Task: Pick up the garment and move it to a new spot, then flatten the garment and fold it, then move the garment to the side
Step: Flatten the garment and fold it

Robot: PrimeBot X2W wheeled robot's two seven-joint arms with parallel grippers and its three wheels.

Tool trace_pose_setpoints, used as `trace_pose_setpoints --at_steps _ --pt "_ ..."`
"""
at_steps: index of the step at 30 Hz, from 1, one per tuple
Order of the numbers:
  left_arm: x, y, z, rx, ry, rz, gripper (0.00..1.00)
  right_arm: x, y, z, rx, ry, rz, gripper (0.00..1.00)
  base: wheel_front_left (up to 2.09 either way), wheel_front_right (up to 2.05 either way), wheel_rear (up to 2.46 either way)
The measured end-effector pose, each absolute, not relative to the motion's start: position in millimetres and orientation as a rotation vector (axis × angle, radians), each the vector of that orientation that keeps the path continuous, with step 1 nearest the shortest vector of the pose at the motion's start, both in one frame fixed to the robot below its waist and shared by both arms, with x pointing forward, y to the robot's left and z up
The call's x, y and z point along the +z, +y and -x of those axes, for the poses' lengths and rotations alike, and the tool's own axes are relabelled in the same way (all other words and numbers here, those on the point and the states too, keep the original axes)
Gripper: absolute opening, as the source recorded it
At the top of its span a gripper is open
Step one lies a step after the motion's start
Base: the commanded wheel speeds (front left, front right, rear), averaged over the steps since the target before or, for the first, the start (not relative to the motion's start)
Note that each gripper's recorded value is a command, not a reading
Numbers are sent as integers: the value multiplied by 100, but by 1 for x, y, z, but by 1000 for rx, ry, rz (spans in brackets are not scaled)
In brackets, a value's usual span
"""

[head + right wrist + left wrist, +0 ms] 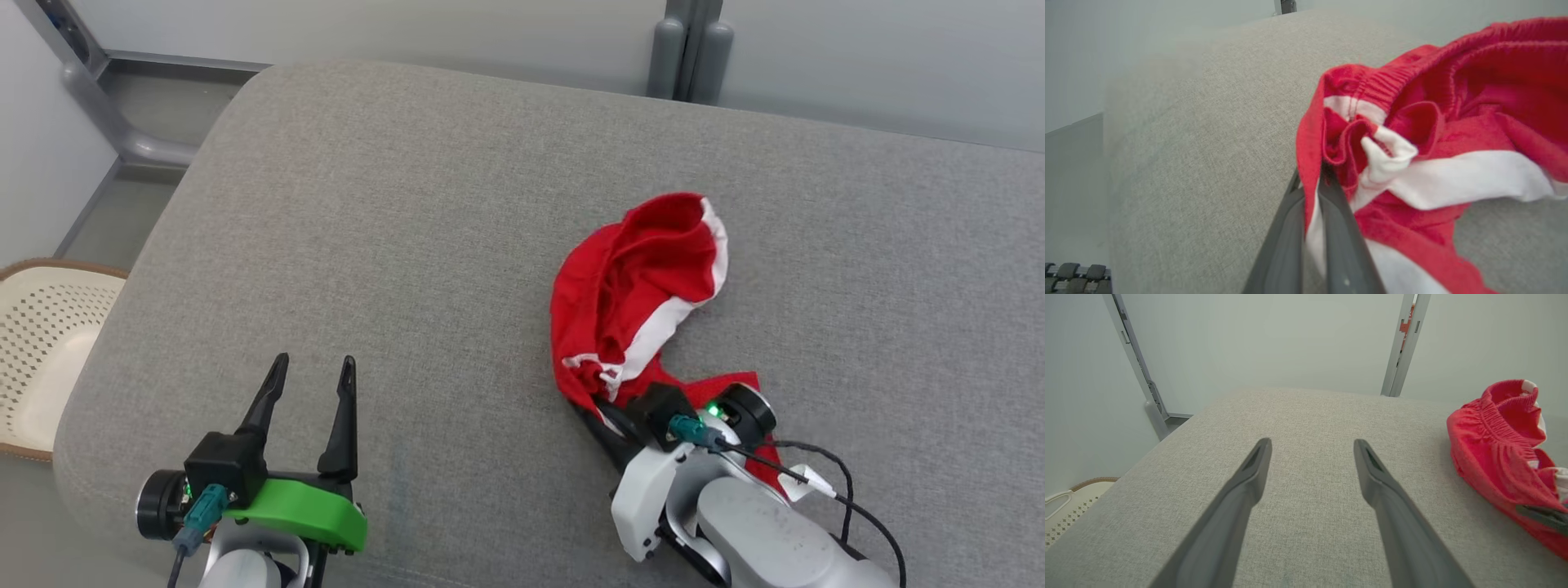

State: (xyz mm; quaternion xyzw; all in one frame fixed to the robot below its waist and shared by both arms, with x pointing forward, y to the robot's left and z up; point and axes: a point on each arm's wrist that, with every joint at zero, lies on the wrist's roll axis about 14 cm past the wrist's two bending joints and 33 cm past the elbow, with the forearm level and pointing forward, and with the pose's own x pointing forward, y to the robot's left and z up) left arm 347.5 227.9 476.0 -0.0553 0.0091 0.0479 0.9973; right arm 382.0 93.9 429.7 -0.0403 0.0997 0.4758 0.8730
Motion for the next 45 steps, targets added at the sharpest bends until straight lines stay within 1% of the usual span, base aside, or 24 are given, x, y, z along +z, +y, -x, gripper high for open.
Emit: trace_pose_setpoints --at_steps 1,4,8,16,22,24,29,33,40,42,43,45 --pt "476 229 -346 101 19 112 100 426 97 -377 1008 224 83 100 0 0 0" --pt "478 232 -343 111 13 112 100 428 106 -371 1021 233 53 100 0 0 0" --pt "476 233 -339 116 16 116 100 450 110 -376 1019 171 19 100 0 0 0" --pt "481 225 -342 91 -1 121 100 482 75 -394 929 64 -22 100 0 0 0" --pt "481 221 -341 80 -2 122 100 484 62 -400 886 52 -16 100 0 0 0" --pt "481 221 -341 80 -2 122 100 484 66 -398 897 54 -18 100 0 0 0" --pt "480 226 -336 100 1 123 100 481 91 -380 987 62 -15 100 0 0 0" --pt "479 231 -334 116 6 122 100 470 100 -369 1039 92 1 100 0 0 0" --pt "475 235 -332 131 19 123 100 455 110 -366 1099 125 66 100 0 0 0" --pt "475 235 -332 133 19 123 100 449 109 -369 1094 142 85 23 0 0 0" --pt "475 236 -332 135 18 125 100 447 109 -372 1091 147 94 0 0 0 0" --pt "476 236 -333 136 16 124 100 451 111 -377 1074 147 70 0 0 0 0"
